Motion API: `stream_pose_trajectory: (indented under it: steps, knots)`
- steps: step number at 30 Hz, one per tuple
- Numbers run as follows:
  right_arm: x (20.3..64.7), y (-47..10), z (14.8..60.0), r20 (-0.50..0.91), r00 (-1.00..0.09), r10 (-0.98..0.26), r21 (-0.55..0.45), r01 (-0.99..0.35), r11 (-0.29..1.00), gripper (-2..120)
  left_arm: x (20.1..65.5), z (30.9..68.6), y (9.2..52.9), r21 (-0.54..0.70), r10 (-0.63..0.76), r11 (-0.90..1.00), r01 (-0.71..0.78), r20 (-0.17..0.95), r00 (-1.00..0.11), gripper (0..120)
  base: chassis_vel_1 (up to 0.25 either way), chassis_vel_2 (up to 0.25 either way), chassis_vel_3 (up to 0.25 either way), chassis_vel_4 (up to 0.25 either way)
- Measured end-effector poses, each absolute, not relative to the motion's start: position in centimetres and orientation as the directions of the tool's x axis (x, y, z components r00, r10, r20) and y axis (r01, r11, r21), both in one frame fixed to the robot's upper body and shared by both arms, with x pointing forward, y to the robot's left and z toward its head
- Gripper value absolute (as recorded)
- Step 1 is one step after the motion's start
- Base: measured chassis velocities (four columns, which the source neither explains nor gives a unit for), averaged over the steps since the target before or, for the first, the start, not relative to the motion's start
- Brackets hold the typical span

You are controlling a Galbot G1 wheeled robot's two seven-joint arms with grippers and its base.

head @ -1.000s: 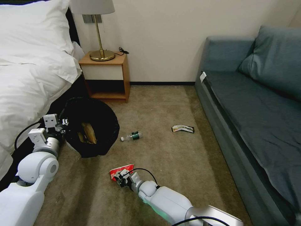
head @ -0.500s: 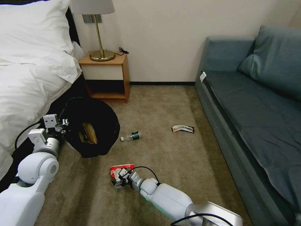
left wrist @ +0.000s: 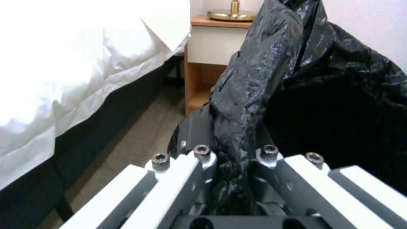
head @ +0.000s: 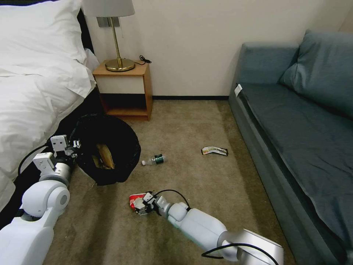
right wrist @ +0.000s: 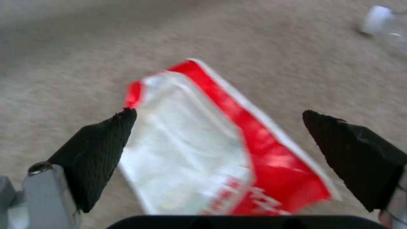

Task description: Pick up the trash bin, then pick up the garbage on the floor and place it into the trash bin.

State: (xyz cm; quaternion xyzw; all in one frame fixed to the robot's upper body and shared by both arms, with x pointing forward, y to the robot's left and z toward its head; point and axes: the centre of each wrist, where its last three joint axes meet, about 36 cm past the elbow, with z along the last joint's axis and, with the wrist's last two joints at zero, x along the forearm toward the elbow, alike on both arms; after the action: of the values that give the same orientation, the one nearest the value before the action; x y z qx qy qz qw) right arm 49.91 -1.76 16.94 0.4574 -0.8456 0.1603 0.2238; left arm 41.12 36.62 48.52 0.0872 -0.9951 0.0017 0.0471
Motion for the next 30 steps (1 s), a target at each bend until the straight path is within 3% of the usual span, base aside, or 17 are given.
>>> stream_pose_trajectory:
  steps: [30]
  knots:
    - [51.2,-4.5,16.2,0.576,-0.407,-0.709,0.119,-0.816,0.566,100,40.9,47.8,35.1,-0.034,-0.165,0.985,-0.169,0.084,-0.983,5,0.0,0.0,0.0,0.0]
